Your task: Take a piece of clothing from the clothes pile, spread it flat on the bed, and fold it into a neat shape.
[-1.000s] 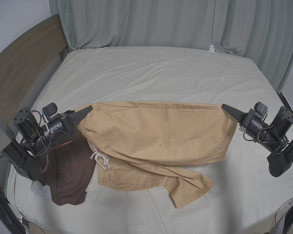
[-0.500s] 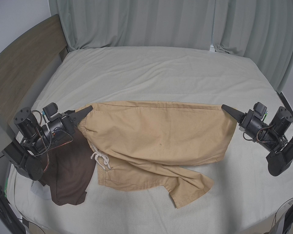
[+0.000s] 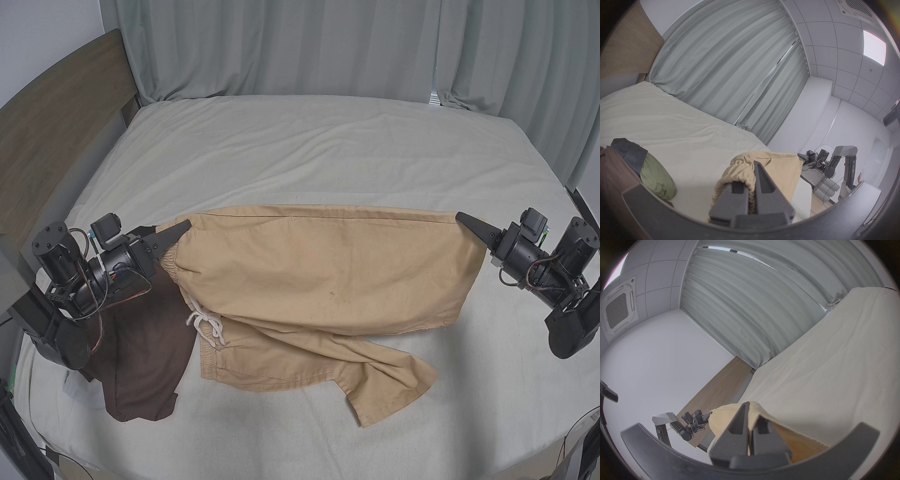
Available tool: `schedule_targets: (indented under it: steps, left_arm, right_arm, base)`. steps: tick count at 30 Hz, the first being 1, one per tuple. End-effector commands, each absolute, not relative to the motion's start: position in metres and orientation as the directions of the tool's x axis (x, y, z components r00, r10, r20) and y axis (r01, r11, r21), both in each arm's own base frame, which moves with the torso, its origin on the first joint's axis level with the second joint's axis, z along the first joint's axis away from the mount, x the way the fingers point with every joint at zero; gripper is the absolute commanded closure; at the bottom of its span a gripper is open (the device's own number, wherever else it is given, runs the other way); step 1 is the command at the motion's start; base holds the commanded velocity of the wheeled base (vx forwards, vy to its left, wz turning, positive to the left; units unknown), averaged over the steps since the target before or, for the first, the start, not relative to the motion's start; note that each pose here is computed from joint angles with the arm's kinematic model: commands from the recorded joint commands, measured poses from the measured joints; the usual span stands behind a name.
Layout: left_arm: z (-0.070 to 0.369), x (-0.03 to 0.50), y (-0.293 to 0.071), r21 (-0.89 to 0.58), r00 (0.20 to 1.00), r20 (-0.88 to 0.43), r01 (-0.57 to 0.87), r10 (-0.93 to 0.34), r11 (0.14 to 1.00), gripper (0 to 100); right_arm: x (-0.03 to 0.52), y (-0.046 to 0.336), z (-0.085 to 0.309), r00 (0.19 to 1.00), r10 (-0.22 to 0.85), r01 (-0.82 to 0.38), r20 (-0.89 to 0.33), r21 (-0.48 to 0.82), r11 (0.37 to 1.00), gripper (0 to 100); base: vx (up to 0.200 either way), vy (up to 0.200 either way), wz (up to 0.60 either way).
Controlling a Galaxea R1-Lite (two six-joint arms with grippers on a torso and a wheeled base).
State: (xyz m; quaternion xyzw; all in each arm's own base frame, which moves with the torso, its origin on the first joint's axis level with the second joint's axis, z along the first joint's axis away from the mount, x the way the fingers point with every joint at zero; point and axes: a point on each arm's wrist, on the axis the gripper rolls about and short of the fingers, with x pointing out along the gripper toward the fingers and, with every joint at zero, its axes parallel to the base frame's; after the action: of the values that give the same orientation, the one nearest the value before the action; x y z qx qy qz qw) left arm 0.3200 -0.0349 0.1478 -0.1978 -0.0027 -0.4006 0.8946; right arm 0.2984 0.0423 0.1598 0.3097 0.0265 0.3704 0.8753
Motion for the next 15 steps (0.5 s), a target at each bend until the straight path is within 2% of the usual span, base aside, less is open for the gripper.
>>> schedule_targets:
  steps: [1, 15]
  left_arm:
    - [0.1474, 0.3206, -0.0349, -0.352, 0.679, 0.163, 0.718, -0.716, 0.601, 100]
    - [0.147, 0.3207, -0.0371, -0.349, 0.682, 0.165, 0.716, -0.712, 0.605, 100]
  right_arm:
    - [0.2989, 0.0419, 0.1591, 0.725, 0.664, -0.63, 0.181, 0.563, 0.535, 100]
    - [0.3063, 0.0404, 0.1533, 0.743, 0.647, -0.61, 0.173, 0.572, 0.548, 100]
  base:
    - [0.0, 0.0, 0.0]
    - [0.0, 0.0, 0.0]
